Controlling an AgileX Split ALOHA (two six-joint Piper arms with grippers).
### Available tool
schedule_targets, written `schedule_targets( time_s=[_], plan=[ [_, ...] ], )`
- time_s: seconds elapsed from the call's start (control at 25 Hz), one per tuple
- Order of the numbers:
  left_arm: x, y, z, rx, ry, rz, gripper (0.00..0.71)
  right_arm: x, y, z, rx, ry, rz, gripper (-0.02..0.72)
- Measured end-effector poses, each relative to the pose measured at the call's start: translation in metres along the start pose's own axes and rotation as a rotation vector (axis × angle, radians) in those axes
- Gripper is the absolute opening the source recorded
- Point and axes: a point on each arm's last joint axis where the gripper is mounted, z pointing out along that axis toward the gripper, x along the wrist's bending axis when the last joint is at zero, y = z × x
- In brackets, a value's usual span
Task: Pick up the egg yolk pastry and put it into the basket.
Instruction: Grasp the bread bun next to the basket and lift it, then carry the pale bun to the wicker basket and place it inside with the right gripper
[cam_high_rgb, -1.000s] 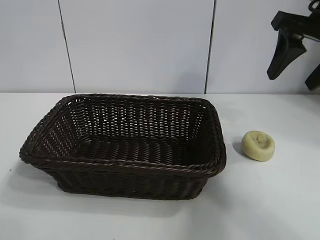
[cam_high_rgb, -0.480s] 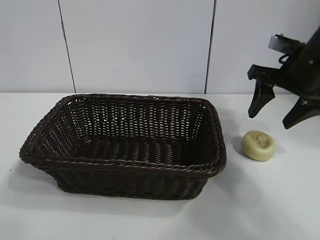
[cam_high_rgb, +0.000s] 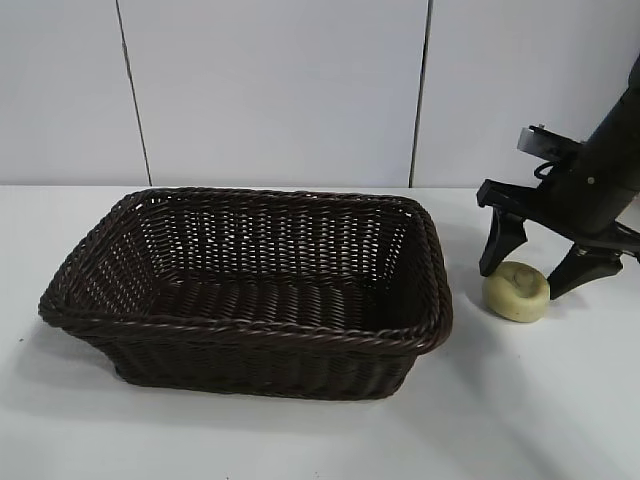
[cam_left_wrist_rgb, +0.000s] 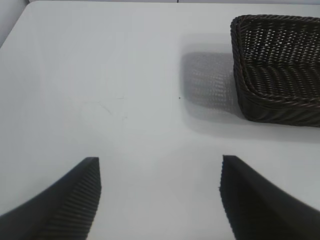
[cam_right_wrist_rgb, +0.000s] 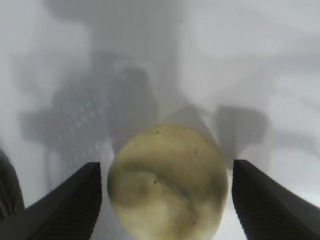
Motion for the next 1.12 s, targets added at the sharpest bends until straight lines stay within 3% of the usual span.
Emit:
schedule_targets(
  time_s=[0.24,0.48,0.56,0.84,1.12],
  plan=[
    [0.0,0.0,0.0,0.0,0.0,0.0,0.497,-0.001,0.0,0.003,0.004,-0.001,0.018,0.481],
    [0.0,0.0,0.0,0.0,0.0,0.0,0.497,-0.001,-0.001,0.003,0.016,0.002,0.018,0.165],
    [0.0,0.0,0.0,0.0,0.0,0.0,0.497,0.0,-0.001,0.003,0.018,0.003,0.018,0.108],
    [0.0,0.0,0.0,0.0,0.0,0.0,0.497,0.003,-0.002,-0.008,0.022,0.014,-0.012,0.074],
    [0.0,0.0,0.0,0.0,0.0,0.0,0.497,0.022,0.002,-0.073,-0.104,0.043,-0.06,0.071]
  ],
)
